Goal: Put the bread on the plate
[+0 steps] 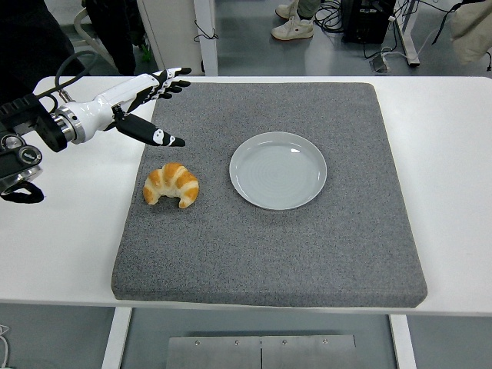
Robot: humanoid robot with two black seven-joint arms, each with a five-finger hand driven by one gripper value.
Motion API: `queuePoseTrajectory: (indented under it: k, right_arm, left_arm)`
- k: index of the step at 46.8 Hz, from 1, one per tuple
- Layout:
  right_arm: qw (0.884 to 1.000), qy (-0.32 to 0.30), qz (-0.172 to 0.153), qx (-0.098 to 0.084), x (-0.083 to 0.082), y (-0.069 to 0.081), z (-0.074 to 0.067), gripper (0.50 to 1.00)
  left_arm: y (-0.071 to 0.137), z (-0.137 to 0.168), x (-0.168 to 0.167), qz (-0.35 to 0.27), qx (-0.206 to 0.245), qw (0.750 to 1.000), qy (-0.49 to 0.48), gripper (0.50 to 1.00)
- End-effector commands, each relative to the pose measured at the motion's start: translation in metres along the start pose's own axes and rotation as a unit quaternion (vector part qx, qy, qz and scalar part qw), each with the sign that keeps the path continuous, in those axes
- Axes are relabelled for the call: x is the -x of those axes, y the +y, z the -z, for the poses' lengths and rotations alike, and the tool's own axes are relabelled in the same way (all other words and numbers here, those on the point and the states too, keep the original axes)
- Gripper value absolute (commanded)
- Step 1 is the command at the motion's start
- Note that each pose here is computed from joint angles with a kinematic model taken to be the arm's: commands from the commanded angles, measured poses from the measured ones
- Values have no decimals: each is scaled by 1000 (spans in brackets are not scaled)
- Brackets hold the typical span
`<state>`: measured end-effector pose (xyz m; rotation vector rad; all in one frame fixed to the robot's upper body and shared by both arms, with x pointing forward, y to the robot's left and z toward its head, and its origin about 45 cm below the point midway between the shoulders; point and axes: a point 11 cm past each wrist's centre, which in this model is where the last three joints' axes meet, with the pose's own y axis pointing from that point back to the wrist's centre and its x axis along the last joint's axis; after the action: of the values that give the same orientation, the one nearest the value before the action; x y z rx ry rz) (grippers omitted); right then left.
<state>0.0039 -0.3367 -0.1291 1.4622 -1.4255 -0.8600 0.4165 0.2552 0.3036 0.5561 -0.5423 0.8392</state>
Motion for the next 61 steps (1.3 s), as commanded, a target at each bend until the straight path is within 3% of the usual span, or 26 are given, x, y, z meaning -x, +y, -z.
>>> queuePoseTrajectory:
  k: [1,7,16,36,45,61]
  right_arm:
    - [1000,0,1,0,1,0,0,1000]
    - [1000,0,1,0,1,0,0,1000]
    - [1000,0,1,0,1,0,0,1000]
    - [1000,-1,0,0,0,0,0,1000]
    - [1000,-1,0,0,0,0,0,1000]
    - [1000,-1,0,0,0,0,0,1000]
  left_arm:
    - [5,3,4,11,-3,1000,-18,958]
    - [15,8,11,33,-6,997,-70,958]
    - [25,9,19,62,30,986,-150,958]
    - [34,44,34,48,5,985,-167,948]
    - [20,65,43,32,-11,985,-170,943]
    - [5,63,60,30,5,986,-163,942]
